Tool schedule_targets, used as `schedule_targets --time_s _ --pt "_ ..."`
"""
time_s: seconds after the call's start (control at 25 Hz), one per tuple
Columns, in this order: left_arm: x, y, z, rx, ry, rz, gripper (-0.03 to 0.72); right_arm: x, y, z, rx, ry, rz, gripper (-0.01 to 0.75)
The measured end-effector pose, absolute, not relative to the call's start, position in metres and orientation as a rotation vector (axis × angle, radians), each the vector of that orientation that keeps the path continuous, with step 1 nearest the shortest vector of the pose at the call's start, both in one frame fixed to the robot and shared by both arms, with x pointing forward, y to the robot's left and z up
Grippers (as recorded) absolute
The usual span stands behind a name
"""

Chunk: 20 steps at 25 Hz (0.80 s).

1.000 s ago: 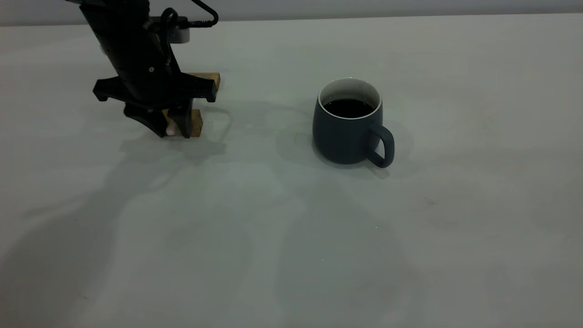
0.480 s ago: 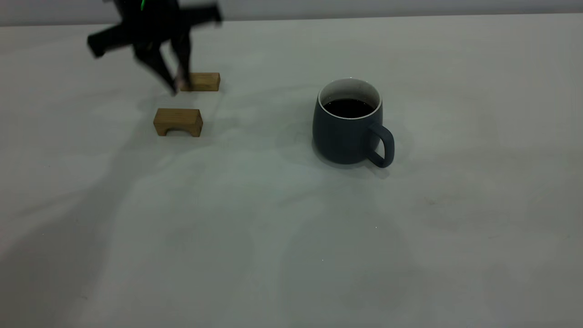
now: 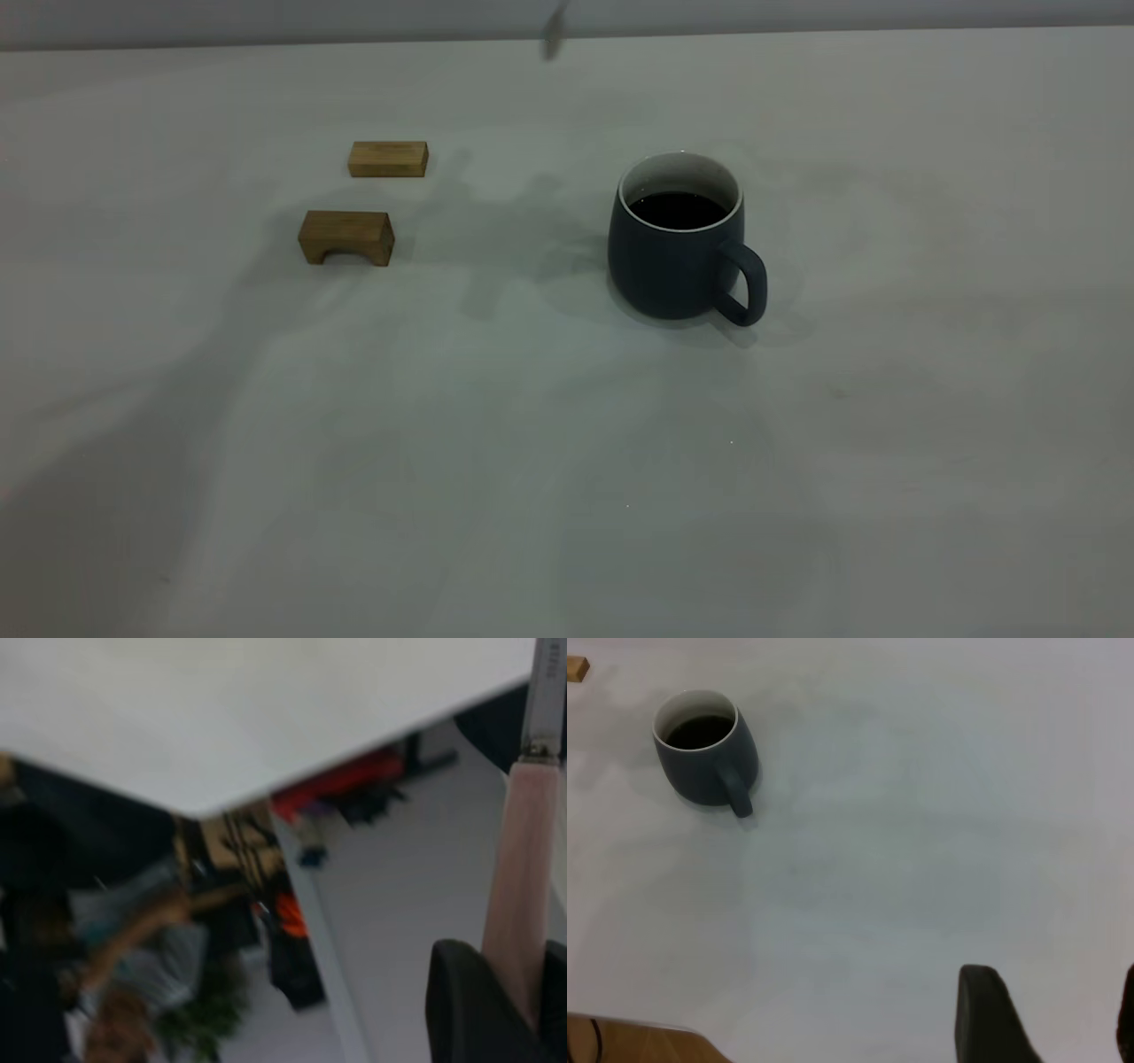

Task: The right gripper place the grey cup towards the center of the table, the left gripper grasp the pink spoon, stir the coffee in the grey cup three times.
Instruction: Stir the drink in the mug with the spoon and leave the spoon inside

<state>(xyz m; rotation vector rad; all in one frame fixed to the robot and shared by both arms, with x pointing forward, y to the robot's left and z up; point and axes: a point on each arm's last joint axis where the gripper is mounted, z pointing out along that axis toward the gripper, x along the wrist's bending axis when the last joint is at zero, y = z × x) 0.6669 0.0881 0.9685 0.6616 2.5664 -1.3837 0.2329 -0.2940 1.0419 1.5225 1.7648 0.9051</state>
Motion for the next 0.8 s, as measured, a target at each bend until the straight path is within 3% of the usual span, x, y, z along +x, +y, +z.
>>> schedule_targets --time_s 0.36,0.8 --pt "0.661 0.046 0.939 0.29 2.628 -1.727 0.173 0.233 -0.294 1.042 1.523 1.765 0.905 0.389" --pt "0.665 0.039 0.872 0.114 2.736 -1.687 0.173 0.233 -0.294 1.042 1.523 1.765 0.905 0.389"
